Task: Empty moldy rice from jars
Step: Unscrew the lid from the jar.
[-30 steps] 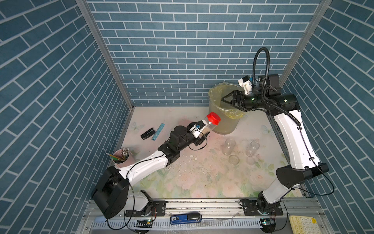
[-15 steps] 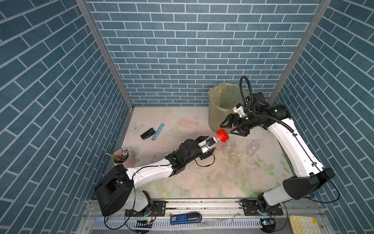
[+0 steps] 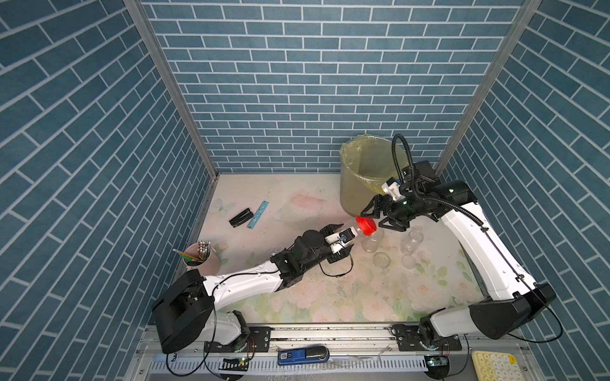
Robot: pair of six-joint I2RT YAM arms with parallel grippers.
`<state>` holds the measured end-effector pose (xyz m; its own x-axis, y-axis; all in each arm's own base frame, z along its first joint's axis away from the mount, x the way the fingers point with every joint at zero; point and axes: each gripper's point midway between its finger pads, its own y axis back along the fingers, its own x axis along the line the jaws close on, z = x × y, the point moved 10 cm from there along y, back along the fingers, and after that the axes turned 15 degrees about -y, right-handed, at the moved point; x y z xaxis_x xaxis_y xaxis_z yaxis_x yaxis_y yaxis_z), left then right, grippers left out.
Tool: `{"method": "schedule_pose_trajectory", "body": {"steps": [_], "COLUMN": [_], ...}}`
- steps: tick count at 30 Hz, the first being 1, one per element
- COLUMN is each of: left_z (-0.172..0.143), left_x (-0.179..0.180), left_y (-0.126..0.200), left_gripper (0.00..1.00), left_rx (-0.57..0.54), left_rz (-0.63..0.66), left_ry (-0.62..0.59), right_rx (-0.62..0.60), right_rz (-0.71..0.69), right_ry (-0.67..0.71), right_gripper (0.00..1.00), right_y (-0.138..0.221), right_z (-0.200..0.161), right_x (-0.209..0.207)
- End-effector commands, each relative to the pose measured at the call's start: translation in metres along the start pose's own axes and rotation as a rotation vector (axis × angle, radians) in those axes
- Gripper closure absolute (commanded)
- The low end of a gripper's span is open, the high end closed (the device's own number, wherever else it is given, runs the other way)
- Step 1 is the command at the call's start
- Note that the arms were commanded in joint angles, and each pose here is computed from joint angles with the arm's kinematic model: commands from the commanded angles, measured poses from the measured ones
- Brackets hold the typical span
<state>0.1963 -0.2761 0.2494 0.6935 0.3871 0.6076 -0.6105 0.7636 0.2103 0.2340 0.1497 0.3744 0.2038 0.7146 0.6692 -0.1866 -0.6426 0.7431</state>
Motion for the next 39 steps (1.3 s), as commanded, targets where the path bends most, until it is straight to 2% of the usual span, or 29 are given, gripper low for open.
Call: {"method": "schedule_pose_trajectory", "body": {"steps": [1, 16, 20, 21, 22, 25, 29, 34, 36, 39], "left_z": [0.013, 0.010, 0.011, 0.012, 0.014, 0.018, 0.016, 0.004, 0.006, 0.011], "left_x": [0.008, 0.009, 0.010, 0.010, 0.011, 0.013, 0.022, 0.036, 0.039, 0.041], "left_y": [0.008, 0.005, 0.007, 0.008, 0.009, 0.016, 0.028, 0.041, 0.042, 0.044], "left_gripper": [0.70, 0.70, 0.70, 0.70, 0.70, 0.70, 0.69, 0.68, 0.68, 0.69], "left_rx": [-0.063, -0.035, -0.038, -0.042, -0.046, -0.081, -0.206, -0.324, -0.334, -0.353], "left_rz": [0.051, 0.068, 0.069, 0.063, 0.054, 0.001, -0.122, -0.091, -0.105, -0.125], "left_ry": [0.002, -0.007, 0.005, 0.007, 0.014, 0.053, 0.209, 0.368, 0.385, 0.408], "right_rx": [0.018, 0.091, 0.087, 0.088, 0.100, 0.153, 0.111, 0.042, 0.054, 0.014], "right_rz": [0.016, 0.041, 0.045, 0.061, 0.095, 0.220, 0.345, 0.427, 0.423, 0.326], "right_ry": [0.028, 0.051, 0.079, 0.100, 0.137, 0.313, 0.614, 0.973, 1.096, 1.232], "right_gripper": [0.16, 0.29, 0.41, 0.50, 0.58, 0.68, 0.73, 0.75, 0.75, 0.78], "right_y": [-0.005, -0.018, -0.016, -0.015, -0.014, -0.012, -0.008, 0.002, 0.007, 0.010], "right_z": [0.000, -0.005, -0.008, -0.008, -0.009, -0.014, -0.019, -0.032, -0.041, -0.040], "right_x": [0.001, 0.004, 0.003, 0.005, 0.008, 0.016, 0.019, 0.017, 0.010, 0.004]}}
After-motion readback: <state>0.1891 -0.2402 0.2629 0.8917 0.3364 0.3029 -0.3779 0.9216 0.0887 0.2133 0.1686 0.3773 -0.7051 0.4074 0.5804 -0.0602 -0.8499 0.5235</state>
